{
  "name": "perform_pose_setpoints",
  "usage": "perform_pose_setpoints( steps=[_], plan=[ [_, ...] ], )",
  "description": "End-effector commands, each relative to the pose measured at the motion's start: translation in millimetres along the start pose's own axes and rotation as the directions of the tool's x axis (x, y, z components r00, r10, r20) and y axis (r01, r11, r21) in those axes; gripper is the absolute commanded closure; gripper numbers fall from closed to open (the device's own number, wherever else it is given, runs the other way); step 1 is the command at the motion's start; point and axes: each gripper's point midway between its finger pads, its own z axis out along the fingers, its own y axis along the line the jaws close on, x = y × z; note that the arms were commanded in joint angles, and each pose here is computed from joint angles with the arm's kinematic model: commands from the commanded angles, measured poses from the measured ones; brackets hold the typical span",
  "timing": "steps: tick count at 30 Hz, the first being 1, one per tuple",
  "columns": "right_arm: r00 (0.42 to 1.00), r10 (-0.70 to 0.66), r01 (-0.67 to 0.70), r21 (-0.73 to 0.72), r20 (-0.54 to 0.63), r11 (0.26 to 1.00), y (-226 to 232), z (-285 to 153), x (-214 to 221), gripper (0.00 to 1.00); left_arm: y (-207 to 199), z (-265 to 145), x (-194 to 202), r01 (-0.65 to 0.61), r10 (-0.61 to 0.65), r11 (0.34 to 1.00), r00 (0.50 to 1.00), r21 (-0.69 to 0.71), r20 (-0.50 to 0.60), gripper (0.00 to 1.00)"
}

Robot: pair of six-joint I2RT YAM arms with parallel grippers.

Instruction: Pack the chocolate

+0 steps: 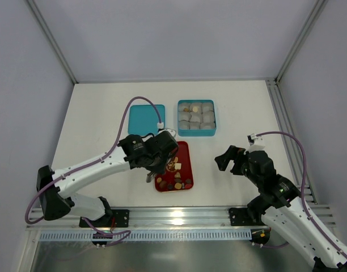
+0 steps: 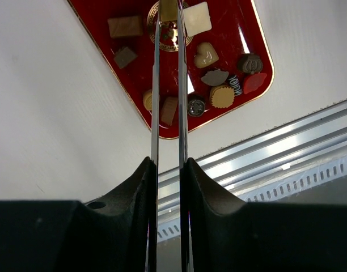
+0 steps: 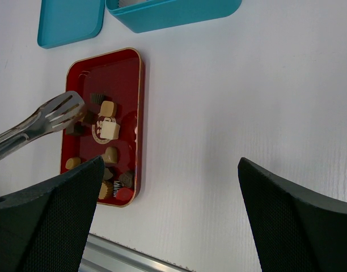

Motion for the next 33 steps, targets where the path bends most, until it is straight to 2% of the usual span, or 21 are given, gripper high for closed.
perform_pose_setpoints(
  steps=[1,9,14,16,18,22,23,29,33],
  plan=[
    [0.999,0.012,-0.011,-0.026,0.033,1.0,7.3,-0.1,-8.7,0.0,-2.7,-23.7,-25.7,0.009,-0.01,1.0,0.995,0.013,0.099,0.78],
    [0.999,-0.002,0.003,-0.024,0.054,1.0,10.4,-9.4,-20.4,0.0,-21.2,-38.5,-103.7,-0.015,0.017,1.0,0.965,-0.01,0.262,0.77],
    [0.998,-0.005,0.007,-0.026,0.063,1.0,12.9,-20.8,-27.7,0.0,-30.0,-12.5,-166.6,-0.013,0.021,1.0,0.949,-0.029,0.316,0.77],
    [0.998,-0.011,0.012,-0.017,0.062,1.0,10.8,-26.7,-28.4,0.0,-37.8,-14.2,-198.0,-0.018,0.021,1.0,0.927,-0.011,0.375,0.77],
    [0.997,-0.011,0.012,-0.016,0.082,1.0,11.9,-34.2,-35.6,0.0,-41.4,5.6,-215.1,-0.017,0.025,1.0,0.924,-0.023,0.382,0.77],
    [0.995,-0.004,0.007,-0.032,0.102,0.999,15.0,-51.0,-43.9,0.0,-52.8,19.1,-254.7,-0.008,0.007,1.0,0.893,0.002,0.45,0.77],
    [0.995,-0.001,0.005,-0.04,0.098,0.999,16.8,-53.2,-44.0,0.0,-53.8,35.5,-258.6,-0.015,0.014,1.0,0.9,-0.001,0.435,0.77],
    [0.994,0.014,-0.007,-0.065,0.106,0.998,21.2,-68.3,-48.8,0.0,-69.4,70.5,-290.3,-0.039,0.028,0.999,0.875,0.014,0.483,0.76],
    [0.993,0.009,-0.003,-0.056,0.115,0.998,19.6,-76.2,-52.6,0.0,-71.6,106.7,-297.5,-0.035,0.032,0.999,0.881,-0.003,0.473,0.76]
  ],
)
